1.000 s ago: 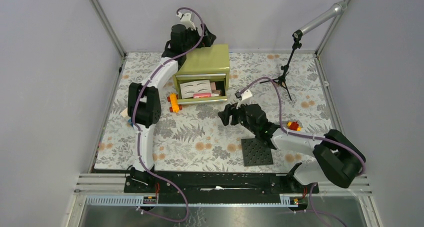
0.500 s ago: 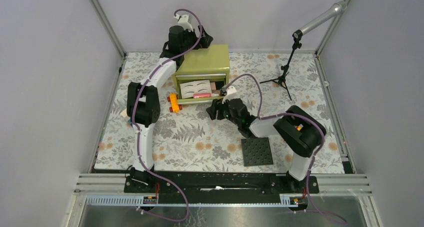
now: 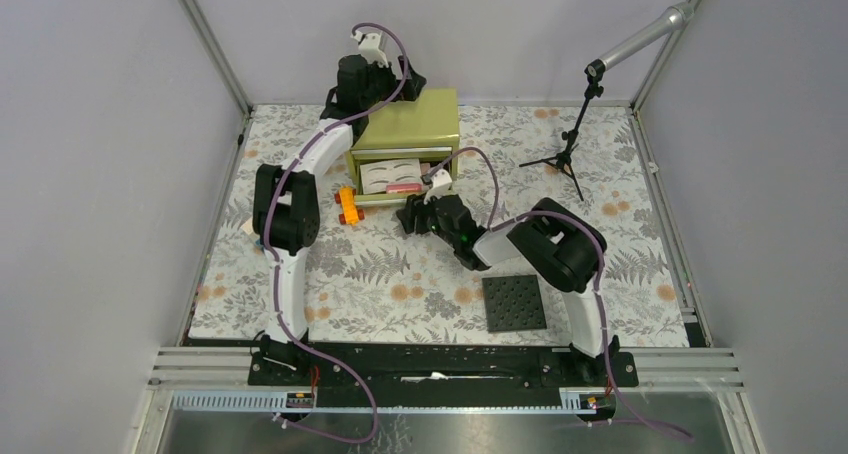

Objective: Organize the makeup
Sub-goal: Close the drawer in the storage box.

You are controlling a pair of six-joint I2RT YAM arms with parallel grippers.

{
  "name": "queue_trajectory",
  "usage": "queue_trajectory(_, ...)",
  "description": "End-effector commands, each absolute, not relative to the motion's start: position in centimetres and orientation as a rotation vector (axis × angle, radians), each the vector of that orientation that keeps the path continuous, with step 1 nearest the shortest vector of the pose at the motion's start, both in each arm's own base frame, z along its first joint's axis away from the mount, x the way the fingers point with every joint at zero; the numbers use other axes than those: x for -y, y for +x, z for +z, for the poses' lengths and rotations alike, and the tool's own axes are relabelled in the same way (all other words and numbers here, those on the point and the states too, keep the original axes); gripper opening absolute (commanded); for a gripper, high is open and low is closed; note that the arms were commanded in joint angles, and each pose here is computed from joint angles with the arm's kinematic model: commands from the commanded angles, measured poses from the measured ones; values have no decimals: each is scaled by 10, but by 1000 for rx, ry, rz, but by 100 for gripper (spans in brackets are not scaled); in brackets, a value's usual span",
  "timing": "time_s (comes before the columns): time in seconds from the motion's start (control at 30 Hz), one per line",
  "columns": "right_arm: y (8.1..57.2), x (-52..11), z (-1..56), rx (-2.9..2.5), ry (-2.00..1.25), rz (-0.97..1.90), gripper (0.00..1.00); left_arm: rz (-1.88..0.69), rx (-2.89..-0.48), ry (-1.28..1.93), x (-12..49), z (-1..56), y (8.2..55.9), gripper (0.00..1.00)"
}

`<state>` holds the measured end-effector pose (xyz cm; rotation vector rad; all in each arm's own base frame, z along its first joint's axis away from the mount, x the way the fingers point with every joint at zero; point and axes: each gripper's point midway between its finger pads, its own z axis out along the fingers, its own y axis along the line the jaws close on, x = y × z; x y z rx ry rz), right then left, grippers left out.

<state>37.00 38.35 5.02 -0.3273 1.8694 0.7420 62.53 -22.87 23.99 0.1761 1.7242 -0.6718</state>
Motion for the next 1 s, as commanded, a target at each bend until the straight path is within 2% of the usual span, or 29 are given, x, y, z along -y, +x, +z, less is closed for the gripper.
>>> queue_trajectory(0.0,413,-391,111,-1632,-239,694,60,-680,-1839,184,225,200,612,98)
queue_trajectory(0.2,438,-398,128,-1540,-247,611,62,-681,-1855,204,226,195,609,98)
queue_trajectory(0.6,482,-389,120,-1535,-281,483,63,-685,-1868,214,227,184,606,98)
queue_trajectory(0.97,431,-381,145,-1446,-411,626,63,-666,-1878,220,225,180,608,98)
